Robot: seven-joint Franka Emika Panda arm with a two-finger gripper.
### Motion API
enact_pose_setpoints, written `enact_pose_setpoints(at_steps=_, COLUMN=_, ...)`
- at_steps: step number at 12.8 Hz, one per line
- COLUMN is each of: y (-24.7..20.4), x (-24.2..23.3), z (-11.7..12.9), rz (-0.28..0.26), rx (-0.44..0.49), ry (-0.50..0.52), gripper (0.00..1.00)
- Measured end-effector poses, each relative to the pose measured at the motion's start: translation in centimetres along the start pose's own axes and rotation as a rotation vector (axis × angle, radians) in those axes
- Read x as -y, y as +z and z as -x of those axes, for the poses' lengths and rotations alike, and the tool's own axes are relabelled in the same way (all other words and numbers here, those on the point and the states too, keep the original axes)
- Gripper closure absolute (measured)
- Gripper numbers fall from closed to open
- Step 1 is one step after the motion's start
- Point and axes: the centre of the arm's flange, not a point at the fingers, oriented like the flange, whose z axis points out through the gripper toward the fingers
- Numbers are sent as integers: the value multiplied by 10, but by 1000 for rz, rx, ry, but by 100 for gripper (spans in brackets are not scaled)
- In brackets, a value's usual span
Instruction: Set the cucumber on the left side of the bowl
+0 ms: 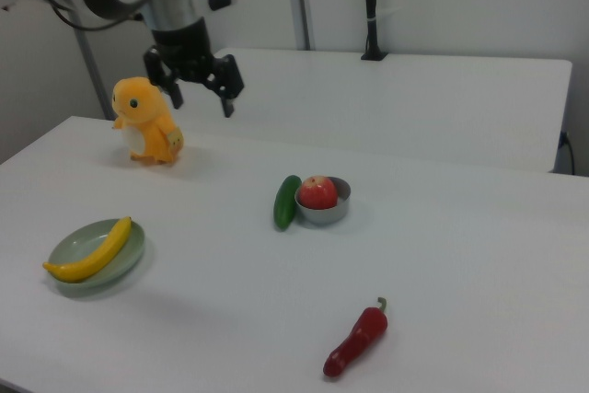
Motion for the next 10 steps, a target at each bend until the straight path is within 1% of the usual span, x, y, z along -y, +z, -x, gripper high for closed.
enact_pose_setpoints(at_steps=1, y=-9, x=3, z=8, rz=-7, rx=21, ry=38, gripper=0)
enact_pose_setpoints(at_steps=4, y=-32, x=15, z=33, rz=-21, rx=89, ry=225, gripper=0)
enact_pose_setpoints(at_steps=5, y=-36, x=20, z=37, rz=-22, rx=99, ry=257, gripper=0)
enact_pose_setpoints(at_steps=7, y=-41, x=40, z=40, rz=-22, rx=114, ry=292, gripper=0)
enact_pose_setpoints(at_steps=10, y=-39, x=85, z=37, rz=-21, rx=121, ry=274, gripper=0)
